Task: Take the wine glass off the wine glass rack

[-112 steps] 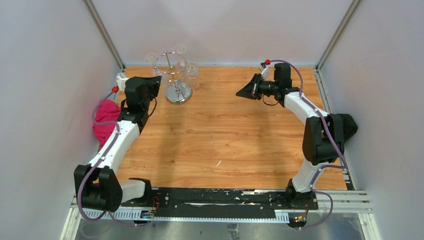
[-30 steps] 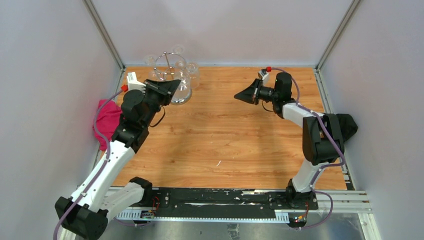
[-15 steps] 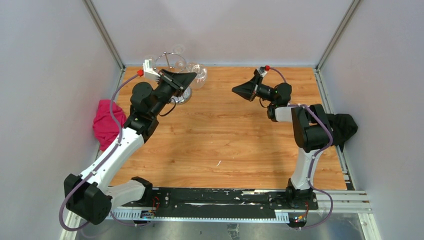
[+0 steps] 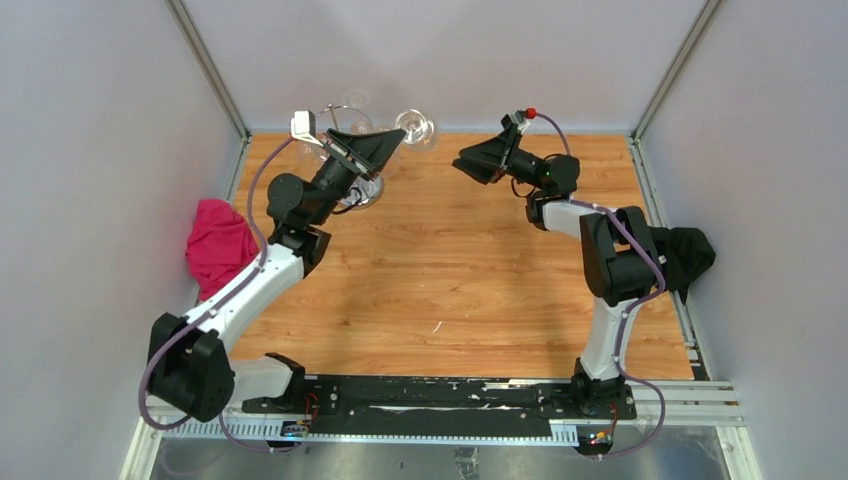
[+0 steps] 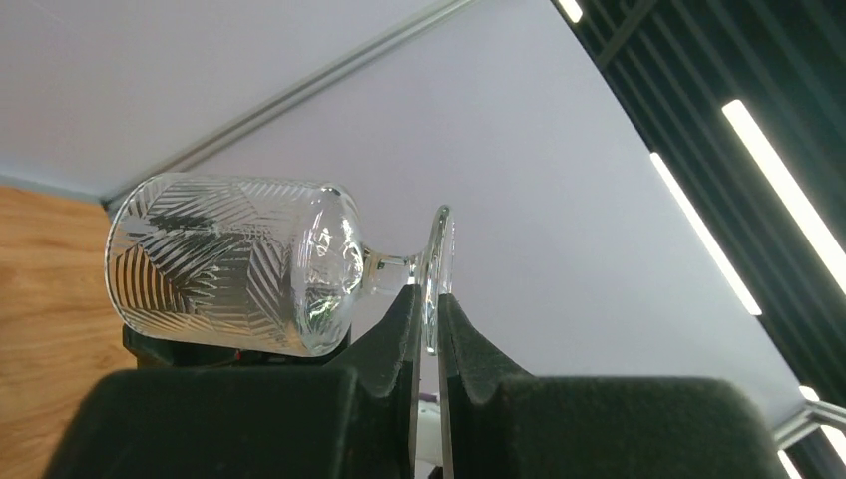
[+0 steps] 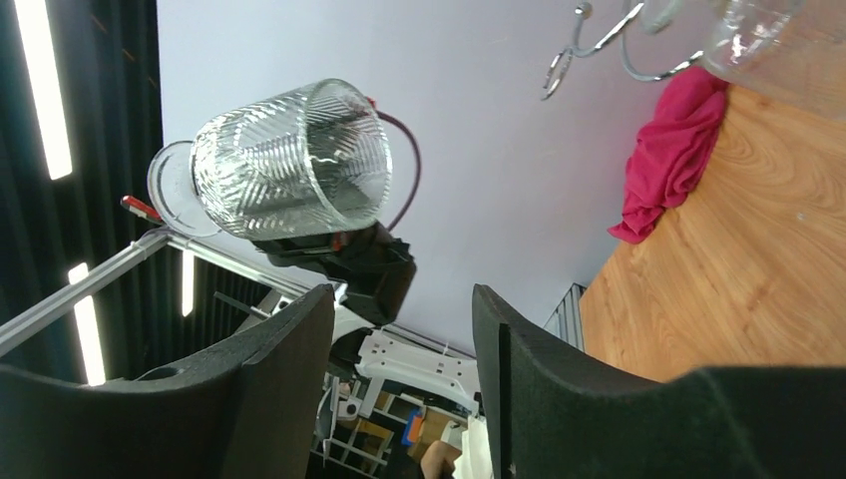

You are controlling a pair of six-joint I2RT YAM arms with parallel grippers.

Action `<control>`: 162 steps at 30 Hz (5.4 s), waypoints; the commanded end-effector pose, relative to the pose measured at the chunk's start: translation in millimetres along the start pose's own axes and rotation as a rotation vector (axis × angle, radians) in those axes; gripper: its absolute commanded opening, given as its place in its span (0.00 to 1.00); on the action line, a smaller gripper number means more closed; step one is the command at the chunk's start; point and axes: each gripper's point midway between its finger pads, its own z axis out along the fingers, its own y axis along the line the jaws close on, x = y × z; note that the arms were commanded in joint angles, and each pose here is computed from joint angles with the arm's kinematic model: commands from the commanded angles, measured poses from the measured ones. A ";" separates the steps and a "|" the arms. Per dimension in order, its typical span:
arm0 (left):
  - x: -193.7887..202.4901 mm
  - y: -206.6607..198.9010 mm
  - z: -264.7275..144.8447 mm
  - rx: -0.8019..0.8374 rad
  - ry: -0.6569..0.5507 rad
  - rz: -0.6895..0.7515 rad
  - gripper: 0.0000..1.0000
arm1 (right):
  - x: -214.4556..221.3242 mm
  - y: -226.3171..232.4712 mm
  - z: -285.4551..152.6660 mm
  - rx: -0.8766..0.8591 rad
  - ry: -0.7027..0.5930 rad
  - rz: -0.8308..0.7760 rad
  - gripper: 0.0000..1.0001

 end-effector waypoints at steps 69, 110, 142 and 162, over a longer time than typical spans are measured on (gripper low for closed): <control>-6.2 58.0 -21.0 0.198 -0.029 -0.376 0.00 | 30.1 105.7 54.5 -0.266 0.052 -0.207 0.47; 33.1 109.8 -4.8 0.104 0.069 -0.391 0.06 | 37.9 123.1 49.3 -0.283 0.033 -0.186 0.00; 3.0 96.2 0.4 -0.152 0.133 -0.023 0.48 | 44.8 141.1 20.6 -0.175 0.050 -0.267 0.00; -75.5 86.6 -86.5 -0.892 0.057 0.667 0.59 | 9.1 52.8 -23.8 0.674 0.101 -0.563 0.00</control>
